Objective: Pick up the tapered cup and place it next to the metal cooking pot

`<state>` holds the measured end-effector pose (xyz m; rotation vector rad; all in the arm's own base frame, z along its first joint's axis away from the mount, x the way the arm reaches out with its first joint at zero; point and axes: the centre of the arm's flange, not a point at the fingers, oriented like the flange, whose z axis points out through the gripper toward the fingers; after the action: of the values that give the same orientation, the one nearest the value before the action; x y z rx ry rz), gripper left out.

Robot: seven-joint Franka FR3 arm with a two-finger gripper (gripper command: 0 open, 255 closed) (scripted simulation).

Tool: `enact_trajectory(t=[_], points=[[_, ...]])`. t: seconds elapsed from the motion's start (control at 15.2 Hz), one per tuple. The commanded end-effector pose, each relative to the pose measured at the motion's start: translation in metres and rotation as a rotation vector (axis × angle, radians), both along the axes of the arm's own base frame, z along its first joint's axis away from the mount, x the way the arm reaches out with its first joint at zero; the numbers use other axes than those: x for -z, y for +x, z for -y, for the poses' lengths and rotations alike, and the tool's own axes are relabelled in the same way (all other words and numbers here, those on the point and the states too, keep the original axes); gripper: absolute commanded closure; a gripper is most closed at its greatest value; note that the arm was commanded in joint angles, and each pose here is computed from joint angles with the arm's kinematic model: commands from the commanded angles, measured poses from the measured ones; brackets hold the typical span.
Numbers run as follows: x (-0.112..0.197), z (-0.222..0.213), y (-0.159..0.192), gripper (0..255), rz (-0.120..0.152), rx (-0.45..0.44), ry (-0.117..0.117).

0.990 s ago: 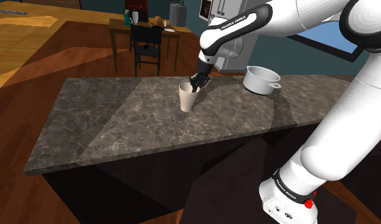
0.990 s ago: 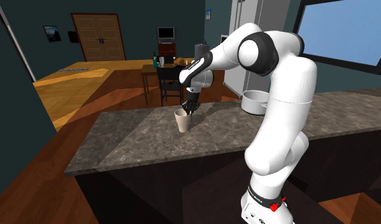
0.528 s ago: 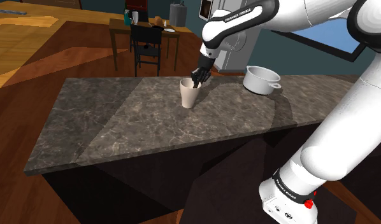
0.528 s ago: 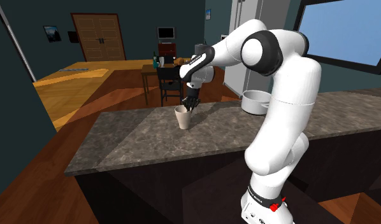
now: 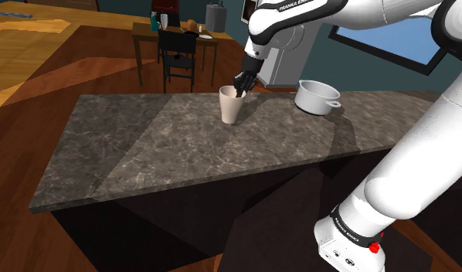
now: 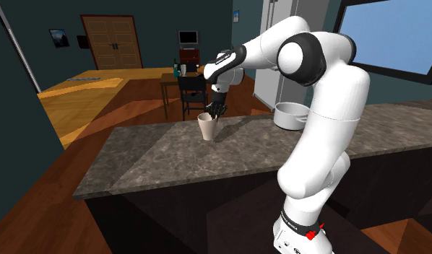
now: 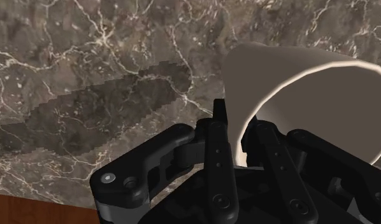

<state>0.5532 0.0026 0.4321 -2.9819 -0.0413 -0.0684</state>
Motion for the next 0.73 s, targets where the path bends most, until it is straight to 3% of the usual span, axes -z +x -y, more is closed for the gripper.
enact_trajectory(t=[0.0,0.66], points=[[-0.011,-0.001,0.000,255,0.000,0.000,0.000],[-0.064,-0.001,0.000,255,0.000,0.000,0.000]])
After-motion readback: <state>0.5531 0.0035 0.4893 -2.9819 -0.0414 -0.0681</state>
